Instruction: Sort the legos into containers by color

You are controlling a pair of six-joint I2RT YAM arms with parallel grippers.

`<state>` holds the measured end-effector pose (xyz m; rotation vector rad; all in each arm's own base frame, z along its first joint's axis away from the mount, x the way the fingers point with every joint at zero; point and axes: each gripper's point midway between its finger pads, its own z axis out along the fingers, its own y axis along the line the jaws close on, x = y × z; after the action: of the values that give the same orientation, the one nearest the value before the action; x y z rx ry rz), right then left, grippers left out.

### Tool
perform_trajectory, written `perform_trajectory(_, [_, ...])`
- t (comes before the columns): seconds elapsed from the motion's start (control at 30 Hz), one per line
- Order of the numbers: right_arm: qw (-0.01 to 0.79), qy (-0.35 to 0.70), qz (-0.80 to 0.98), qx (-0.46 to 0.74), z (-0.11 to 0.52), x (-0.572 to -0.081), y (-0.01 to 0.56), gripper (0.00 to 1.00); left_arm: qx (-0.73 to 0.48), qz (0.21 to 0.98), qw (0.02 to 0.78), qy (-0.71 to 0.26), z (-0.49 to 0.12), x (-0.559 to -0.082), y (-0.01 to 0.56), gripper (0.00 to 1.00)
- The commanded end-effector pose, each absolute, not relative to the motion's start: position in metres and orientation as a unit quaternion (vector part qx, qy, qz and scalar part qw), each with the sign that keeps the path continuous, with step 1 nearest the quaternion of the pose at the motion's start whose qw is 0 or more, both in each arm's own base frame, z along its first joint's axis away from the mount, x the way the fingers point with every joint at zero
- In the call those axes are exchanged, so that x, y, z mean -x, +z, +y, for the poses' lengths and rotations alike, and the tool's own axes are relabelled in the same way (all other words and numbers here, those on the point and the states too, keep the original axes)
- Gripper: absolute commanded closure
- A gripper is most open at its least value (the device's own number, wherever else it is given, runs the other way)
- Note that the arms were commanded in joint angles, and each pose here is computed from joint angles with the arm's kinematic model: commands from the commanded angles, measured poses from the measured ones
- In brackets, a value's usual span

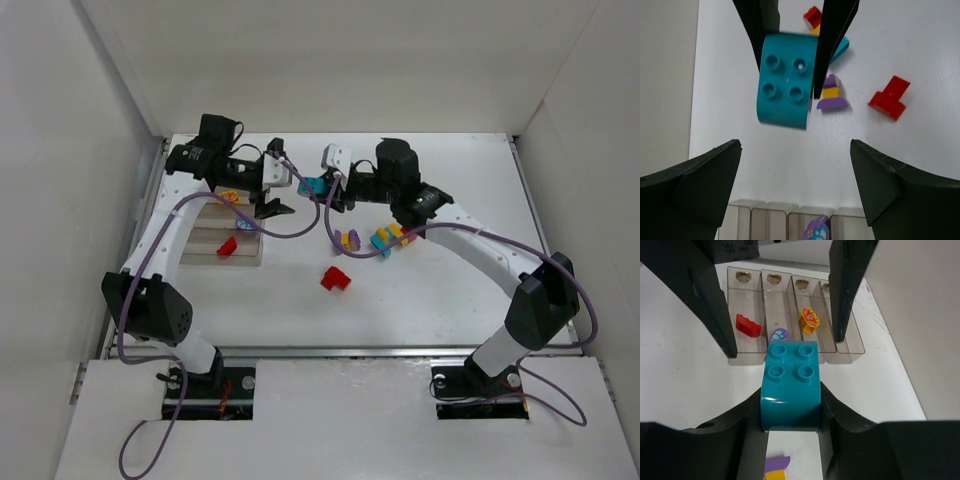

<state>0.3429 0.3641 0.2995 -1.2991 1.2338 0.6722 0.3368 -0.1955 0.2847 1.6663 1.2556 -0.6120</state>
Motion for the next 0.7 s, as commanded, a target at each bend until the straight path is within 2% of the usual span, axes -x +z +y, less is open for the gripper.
perform_trajectory(0.0, [0.592,0.291,0.478,0.58,0.373,-0.328,0.316,1.0,-0.674,0.464,0.496,-0.29,-0.217,-0.309,0.326,0.11])
perform_trajectory(0.17, [0.597,0.287,0.477,0.578,0.371,-0.328,0.32,1.0,-0.667,0.466,0.508,-0.284,-0.223,-0.313,0.337,0.23])
perform_trajectory(0.3, [0.592,0.29,0.478,0.58,0.372,-0.323,0.316,1.0,-0.663,0.476,0.503,-0.284,-0.228,-0.313,0.336,0.38])
perform_trajectory(0.33, [0.592,0.29,0.478,0.58,0.372,-0.323,0.316,1.0,-0.666,0.47,0.505,-0.284,-0.231,-0.309,0.339,0.45])
perform_trajectory(0.37, [0.592,0.29,0.478,0.58,0.372,-0.323,0.316,1.0,-0.668,0.467,0.504,-0.286,-0.233,-0.307,0.339,0.45])
perform_trajectory(0.4, [0.592,0.29,0.478,0.58,0.372,-0.323,0.316,1.0,-0.668,0.467,0.504,-0.286,-0.233,-0.307,0.339,0.54])
perform_trajectory(0.47, [0.592,0.29,0.478,0.58,0.372,-0.323,0.316,1.0,-0.669,0.467,0.503,-0.286,-0.236,-0.303,0.341,0.65])
perform_trajectory(0.67, [0.594,0.293,0.472,0.582,0.37,-0.317,0.32,1.0,-0.666,0.483,0.493,-0.285,-0.236,-0.304,0.332,0.89])
